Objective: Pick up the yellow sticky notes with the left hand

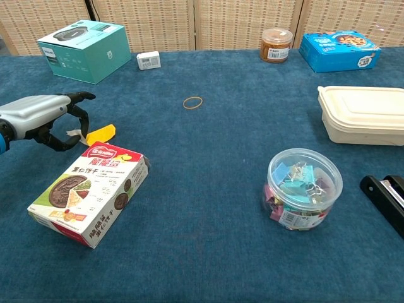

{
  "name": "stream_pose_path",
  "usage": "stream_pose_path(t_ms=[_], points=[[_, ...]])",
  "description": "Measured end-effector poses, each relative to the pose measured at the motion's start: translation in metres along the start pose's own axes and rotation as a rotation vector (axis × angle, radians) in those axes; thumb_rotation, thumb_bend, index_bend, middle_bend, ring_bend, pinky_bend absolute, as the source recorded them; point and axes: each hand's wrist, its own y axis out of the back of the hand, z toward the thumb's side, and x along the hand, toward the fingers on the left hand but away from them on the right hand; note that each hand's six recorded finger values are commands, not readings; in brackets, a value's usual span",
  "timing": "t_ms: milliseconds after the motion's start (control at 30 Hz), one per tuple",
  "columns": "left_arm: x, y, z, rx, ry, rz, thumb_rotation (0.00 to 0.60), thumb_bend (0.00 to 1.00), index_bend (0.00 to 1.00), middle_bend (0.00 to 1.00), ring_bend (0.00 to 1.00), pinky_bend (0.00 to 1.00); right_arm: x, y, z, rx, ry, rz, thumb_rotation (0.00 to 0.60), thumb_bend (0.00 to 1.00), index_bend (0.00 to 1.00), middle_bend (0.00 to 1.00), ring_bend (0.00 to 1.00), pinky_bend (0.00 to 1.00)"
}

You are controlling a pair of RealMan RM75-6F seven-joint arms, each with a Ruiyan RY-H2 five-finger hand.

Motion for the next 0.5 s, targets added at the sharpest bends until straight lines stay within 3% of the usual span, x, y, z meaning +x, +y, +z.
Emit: stream_pose_path(t_ms=[500], points=[[0.027,0.041,0.032,0.033,-0.050,0.073,0.600,0.50,0.64,0.00,0.00,0.00,-0.001,-0.001,-0.002,0.002,-0.005,0.005,0.600,0.00,0.00,0.00,0.00,0.00]])
